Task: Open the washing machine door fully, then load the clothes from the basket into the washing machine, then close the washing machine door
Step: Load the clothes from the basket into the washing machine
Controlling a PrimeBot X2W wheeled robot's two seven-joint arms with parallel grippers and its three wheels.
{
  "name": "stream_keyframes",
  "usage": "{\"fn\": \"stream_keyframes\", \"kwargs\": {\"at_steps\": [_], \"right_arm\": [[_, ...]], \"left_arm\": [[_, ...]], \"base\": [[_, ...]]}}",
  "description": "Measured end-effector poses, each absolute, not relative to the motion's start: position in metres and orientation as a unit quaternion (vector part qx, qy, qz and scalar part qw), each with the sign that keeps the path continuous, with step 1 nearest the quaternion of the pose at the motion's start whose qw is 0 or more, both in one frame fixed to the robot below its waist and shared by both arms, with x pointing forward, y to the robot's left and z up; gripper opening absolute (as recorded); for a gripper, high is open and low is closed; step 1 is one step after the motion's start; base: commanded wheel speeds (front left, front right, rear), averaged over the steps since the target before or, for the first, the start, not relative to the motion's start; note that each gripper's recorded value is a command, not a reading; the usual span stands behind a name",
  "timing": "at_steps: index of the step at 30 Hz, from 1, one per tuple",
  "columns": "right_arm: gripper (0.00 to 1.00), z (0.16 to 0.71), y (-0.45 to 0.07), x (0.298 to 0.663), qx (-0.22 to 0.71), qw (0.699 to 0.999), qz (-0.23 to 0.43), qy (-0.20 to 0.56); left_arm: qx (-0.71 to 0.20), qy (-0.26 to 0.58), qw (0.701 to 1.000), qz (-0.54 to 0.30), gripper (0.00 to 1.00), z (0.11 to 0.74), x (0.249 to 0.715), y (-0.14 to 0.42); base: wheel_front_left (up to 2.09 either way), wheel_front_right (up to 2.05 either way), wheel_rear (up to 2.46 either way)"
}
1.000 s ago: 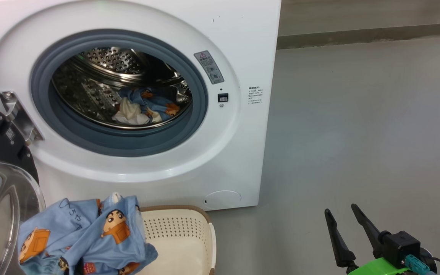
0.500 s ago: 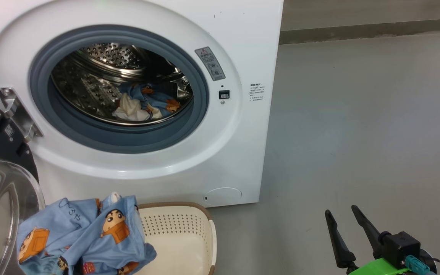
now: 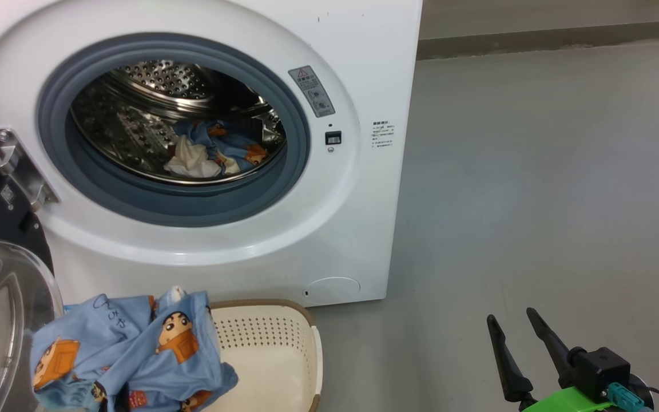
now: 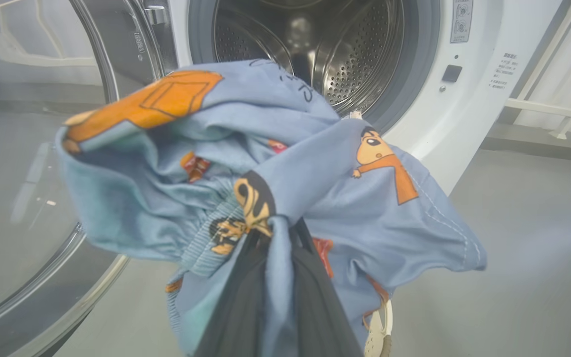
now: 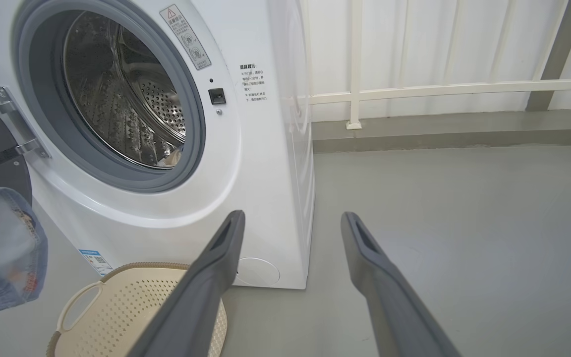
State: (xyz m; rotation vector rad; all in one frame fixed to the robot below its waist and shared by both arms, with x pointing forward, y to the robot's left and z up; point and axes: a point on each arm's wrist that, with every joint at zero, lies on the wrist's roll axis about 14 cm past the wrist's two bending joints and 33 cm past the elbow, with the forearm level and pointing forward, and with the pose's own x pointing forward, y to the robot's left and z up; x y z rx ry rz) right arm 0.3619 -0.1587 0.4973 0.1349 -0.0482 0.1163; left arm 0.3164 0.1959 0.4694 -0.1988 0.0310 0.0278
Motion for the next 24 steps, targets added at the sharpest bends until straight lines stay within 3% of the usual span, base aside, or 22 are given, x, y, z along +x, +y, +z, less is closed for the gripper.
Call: {"fn": "stream_keyframes", "kwargs": {"at_steps": [13,24], "right_arm": [[1.0,0.486,-0.161,0.36,0.074,0.996,0.052,-0.006],[1.0,0.476,-0.159,0.374,0.087,0.995,0.052,0.008]], "left_arm": [[-0.097,-0.001,0.995,-0.027,0.0,0.482,0.353,0.172],[-0.086,-0.024,0.995,-0.043,0.0,0.497,0.423,0.165]], "base": [[0.0,0.0,0.0],[0.0,0.0,0.0]]}}
